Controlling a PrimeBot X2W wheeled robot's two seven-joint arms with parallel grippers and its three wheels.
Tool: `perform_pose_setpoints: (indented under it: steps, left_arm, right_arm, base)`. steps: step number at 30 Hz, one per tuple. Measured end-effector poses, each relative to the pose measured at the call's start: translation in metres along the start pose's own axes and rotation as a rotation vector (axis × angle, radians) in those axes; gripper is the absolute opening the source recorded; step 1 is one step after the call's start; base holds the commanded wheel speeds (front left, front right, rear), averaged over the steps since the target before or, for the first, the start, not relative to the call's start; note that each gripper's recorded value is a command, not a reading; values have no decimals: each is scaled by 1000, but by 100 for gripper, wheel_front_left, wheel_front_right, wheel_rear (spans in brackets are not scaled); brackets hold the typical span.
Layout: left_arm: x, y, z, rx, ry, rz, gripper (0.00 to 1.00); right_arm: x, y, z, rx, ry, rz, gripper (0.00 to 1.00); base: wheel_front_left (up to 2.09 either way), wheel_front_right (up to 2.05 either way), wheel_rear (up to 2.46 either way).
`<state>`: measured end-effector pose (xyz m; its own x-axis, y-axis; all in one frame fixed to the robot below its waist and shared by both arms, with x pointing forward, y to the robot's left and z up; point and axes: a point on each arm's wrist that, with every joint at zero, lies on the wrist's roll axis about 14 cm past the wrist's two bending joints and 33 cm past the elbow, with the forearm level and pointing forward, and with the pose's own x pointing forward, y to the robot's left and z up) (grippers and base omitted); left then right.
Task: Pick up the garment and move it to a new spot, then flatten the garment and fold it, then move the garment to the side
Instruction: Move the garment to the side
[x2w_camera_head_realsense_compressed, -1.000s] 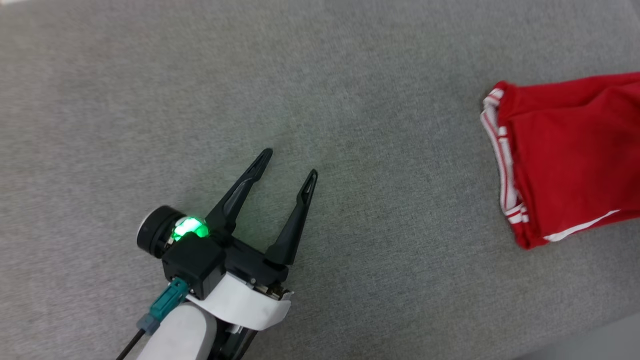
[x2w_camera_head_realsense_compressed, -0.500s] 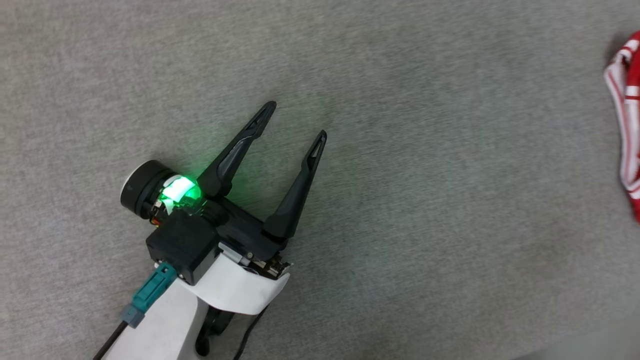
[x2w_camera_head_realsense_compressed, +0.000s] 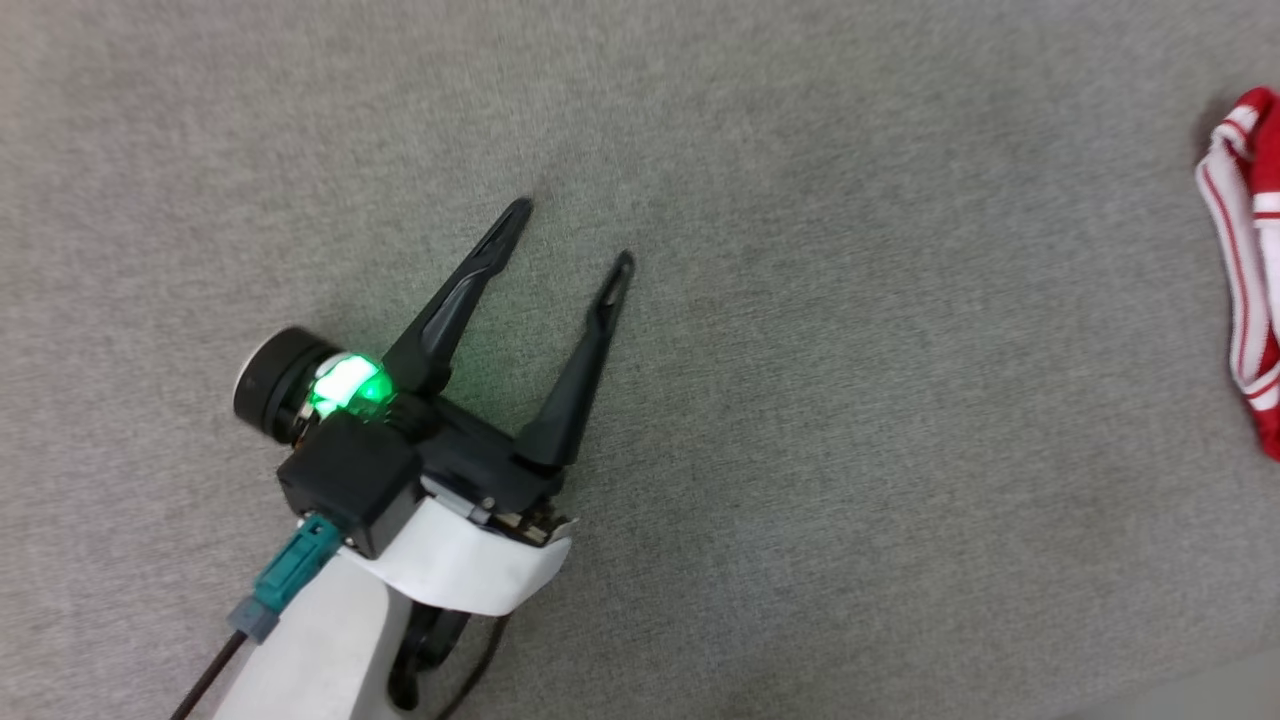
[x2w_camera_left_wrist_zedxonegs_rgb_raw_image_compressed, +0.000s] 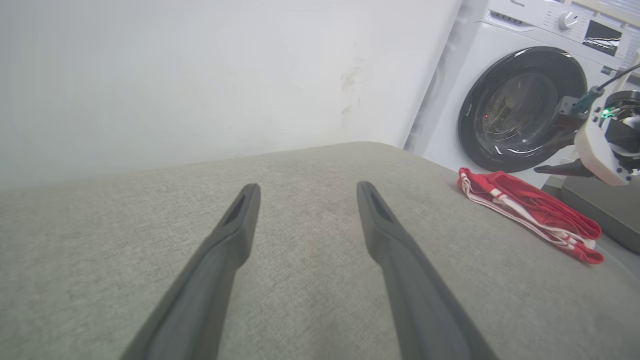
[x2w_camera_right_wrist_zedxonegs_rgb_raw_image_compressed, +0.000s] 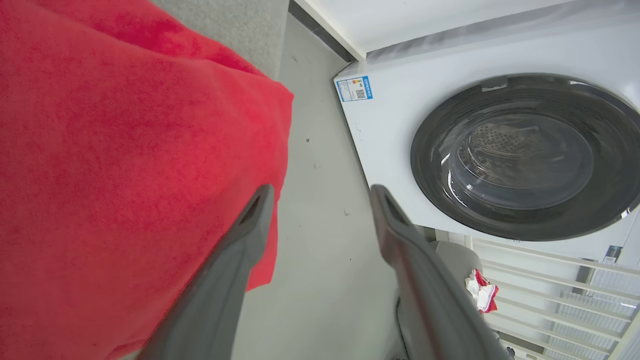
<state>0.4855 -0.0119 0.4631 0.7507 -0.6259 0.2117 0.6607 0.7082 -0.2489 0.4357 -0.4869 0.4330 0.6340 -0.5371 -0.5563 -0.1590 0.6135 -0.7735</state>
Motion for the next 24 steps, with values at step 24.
perform_pose_setpoints:
  steps: [24]
  left_arm:
    - [-111, 22, 112, 237, -79, 403, 100]
  right_arm:
    - [-199, 16, 178, 806, -959, 87, 100]
  base:
    - [0, 0, 0]
